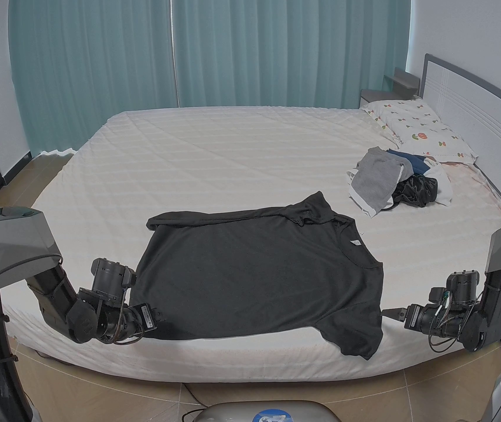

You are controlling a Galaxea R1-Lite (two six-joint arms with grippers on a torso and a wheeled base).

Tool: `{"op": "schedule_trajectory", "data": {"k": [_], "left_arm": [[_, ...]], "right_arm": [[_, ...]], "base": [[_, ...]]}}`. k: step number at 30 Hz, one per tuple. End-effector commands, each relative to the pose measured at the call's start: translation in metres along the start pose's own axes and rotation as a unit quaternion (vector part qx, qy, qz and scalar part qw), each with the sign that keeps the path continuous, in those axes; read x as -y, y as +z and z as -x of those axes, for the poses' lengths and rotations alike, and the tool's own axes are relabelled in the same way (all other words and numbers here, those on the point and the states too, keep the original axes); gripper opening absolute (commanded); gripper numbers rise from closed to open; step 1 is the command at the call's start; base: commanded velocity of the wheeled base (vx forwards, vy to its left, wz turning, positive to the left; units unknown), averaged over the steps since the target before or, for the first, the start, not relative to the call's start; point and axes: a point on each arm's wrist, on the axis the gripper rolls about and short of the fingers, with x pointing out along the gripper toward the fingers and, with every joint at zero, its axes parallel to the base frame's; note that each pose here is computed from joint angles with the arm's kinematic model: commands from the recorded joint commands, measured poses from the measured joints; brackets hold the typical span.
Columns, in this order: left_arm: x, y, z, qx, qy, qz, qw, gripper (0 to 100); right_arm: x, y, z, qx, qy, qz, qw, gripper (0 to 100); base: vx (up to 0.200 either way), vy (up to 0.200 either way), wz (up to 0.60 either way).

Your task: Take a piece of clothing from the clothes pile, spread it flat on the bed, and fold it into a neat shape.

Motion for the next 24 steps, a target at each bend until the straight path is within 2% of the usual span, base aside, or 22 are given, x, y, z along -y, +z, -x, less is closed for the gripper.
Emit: {"op": "schedule_trajectory", "data": {"k": [1, 6, 11, 17, 24], "left_arm": [[-0.012, -0.01, -0.005, -0.031, 0.004, -0.019, 0.9993, 100], [-0.027, -0.002, -0.006, -0.032, 0.004, -0.019, 0.9993, 100], [-0.029, -0.005, -0.015, -0.044, 0.008, -0.022, 0.9988, 100], [-0.027, -0.004, -0.017, -0.057, -0.03, -0.014, 0.9978, 100], [-0.028, -0.005, -0.02, -0.061, -0.028, -0.014, 0.9976, 100]], "right_arm": [[0.0, 0.0, 0.0, 0.0, -0.001, 0.0, 1.0, 100], [0.0, -0.001, 0.001, -0.002, -0.001, 0.001, 1.0, 100], [0.002, -0.003, 0.0, -0.006, -0.002, 0.0, 1.0, 100], [0.001, -0.002, -0.001, -0.006, 0.002, -0.001, 1.0, 100], [0.001, -0.003, -0.001, -0.007, 0.001, -0.002, 1.0, 100]], "base": [[0.0, 0.0, 0.0], [0.0, 0.0, 0.0], [0.0, 0.0, 0.0], [0.0, 0.0, 0.0], [0.0, 0.0, 0.0]]}}
